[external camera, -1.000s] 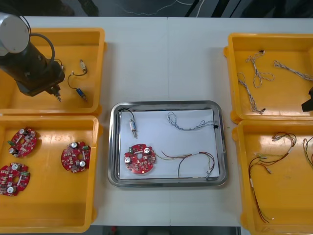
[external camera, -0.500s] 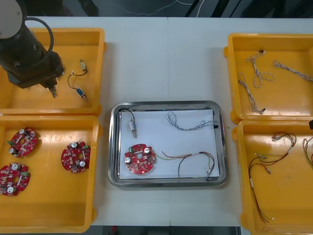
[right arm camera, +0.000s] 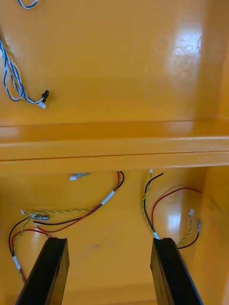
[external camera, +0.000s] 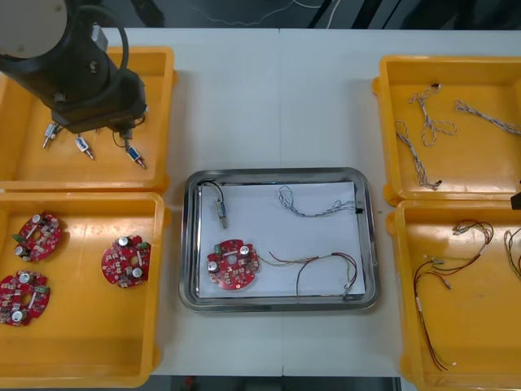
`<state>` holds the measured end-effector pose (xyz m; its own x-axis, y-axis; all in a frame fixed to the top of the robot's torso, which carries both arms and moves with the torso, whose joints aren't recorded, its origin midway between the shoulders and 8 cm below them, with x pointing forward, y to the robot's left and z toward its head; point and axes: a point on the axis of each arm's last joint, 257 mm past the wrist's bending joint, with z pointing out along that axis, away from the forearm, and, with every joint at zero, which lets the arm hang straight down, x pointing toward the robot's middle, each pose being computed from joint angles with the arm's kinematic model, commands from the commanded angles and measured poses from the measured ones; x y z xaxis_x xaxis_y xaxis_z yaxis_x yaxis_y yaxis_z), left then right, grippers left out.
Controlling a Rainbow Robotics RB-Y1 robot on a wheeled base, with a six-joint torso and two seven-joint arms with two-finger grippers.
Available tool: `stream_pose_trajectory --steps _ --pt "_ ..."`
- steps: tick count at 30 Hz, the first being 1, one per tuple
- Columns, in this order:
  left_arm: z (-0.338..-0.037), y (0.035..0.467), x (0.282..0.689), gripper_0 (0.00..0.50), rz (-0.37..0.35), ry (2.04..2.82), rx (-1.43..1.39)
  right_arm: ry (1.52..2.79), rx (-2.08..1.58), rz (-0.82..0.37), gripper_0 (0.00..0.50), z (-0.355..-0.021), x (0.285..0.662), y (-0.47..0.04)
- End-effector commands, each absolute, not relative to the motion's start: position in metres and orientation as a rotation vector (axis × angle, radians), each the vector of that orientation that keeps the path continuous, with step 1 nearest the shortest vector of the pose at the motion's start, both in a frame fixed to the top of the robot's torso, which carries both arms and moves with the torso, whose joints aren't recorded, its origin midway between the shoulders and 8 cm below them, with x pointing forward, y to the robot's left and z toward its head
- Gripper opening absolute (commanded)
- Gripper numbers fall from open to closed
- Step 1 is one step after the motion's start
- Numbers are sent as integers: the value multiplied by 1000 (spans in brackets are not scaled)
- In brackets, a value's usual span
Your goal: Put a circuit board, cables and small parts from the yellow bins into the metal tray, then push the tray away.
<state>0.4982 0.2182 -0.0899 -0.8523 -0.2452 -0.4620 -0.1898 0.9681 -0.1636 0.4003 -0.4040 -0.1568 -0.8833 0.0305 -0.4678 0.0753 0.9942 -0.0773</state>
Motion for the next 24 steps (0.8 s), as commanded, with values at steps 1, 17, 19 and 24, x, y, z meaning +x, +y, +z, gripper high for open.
stream_pose_trajectory --steps 1,17,19,24 --pt "-67 161 494 0 -214 2587 -231 2612 138 -127 500 -153 396 -407" --pt "-126 83 466 0 -175 2667 -123 2623 143 -119 500 -157 391 -409" --pt "-132 71 464 0 -193 2666 -97 2624 139 -116 500 -157 391 -408" --pt "-146 52 460 0 -216 2671 -61 2627 134 -107 500 -158 391 -406"
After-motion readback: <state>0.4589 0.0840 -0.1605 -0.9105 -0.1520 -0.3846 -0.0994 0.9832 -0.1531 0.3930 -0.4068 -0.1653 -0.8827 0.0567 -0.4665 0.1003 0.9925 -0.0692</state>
